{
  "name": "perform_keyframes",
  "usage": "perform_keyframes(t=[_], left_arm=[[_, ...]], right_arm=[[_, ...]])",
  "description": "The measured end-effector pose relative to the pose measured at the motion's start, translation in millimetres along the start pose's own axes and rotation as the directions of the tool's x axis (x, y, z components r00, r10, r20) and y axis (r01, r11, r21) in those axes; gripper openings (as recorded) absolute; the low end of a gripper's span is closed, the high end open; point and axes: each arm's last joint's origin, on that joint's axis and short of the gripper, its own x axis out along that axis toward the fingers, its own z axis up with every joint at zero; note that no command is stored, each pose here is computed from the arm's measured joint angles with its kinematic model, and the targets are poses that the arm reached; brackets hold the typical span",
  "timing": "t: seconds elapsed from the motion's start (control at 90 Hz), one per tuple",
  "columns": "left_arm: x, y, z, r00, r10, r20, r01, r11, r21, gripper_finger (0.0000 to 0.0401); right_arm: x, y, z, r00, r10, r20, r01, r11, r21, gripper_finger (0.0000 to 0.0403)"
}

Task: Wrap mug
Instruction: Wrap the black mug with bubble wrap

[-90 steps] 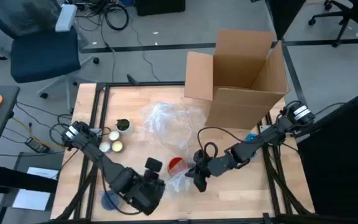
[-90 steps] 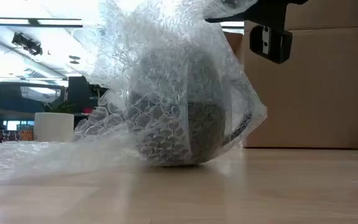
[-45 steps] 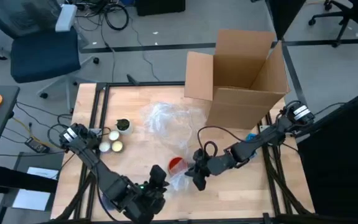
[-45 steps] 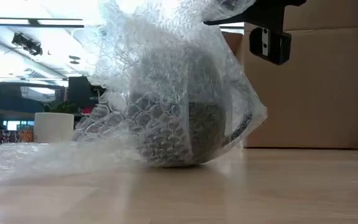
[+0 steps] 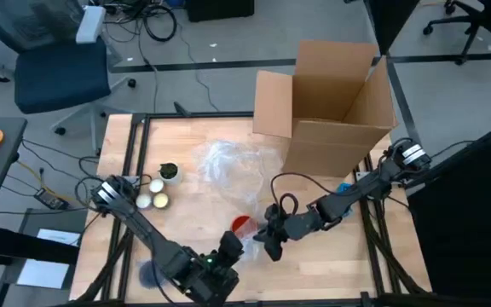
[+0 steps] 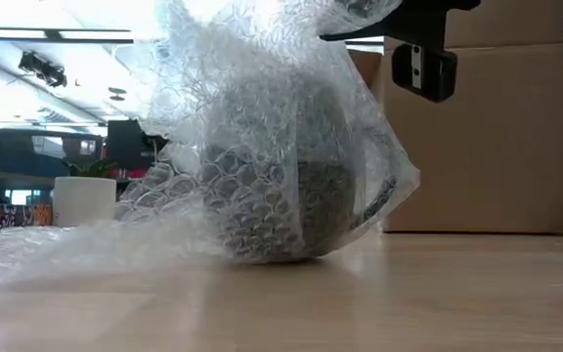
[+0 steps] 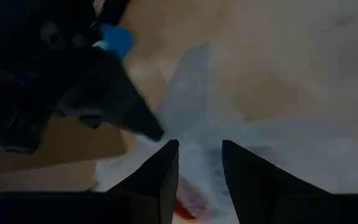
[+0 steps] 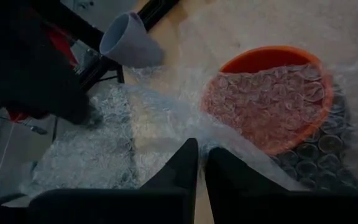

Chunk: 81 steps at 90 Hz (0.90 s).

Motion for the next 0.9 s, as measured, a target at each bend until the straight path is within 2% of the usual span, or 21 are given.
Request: perform_keyframes(t=[0.167,0.422,0.578,0.722,0.9], left_arm=[[19,1,-2,0.999,0.011,-0.046,-0.014,0.999,-0.051,0.0106],[27,8,-5,0.998,0.015,-0.067,-0.026,0.985,-0.172,0.0101],[27,9,-7,0.997,0.016,-0.078,-0.033,0.976,-0.217,0.0068],[27,8,-8,0.996,0.012,-0.086,-0.033,0.968,-0.25,0.0011],[30,11,-13,0.992,0.022,-0.125,-0.059,0.951,-0.303,0.0002]], right_arm=[[0,0,0,1.0,-0.002,-0.001,0.002,1.0,-0.004,0.0],[0,0,-1,1.0,0.002,-0.001,-0.002,1.0,-0.02,0.0002],[1,0,-1,1.0,0.002,-0.001,-0.002,1.0,-0.027,0.0012],[1,1,-1,1.0,0.007,0.001,-0.007,0.999,-0.047,0.003],[1,2,0,1.0,0.015,0.008,-0.014,0.995,-0.1,0.0056]])
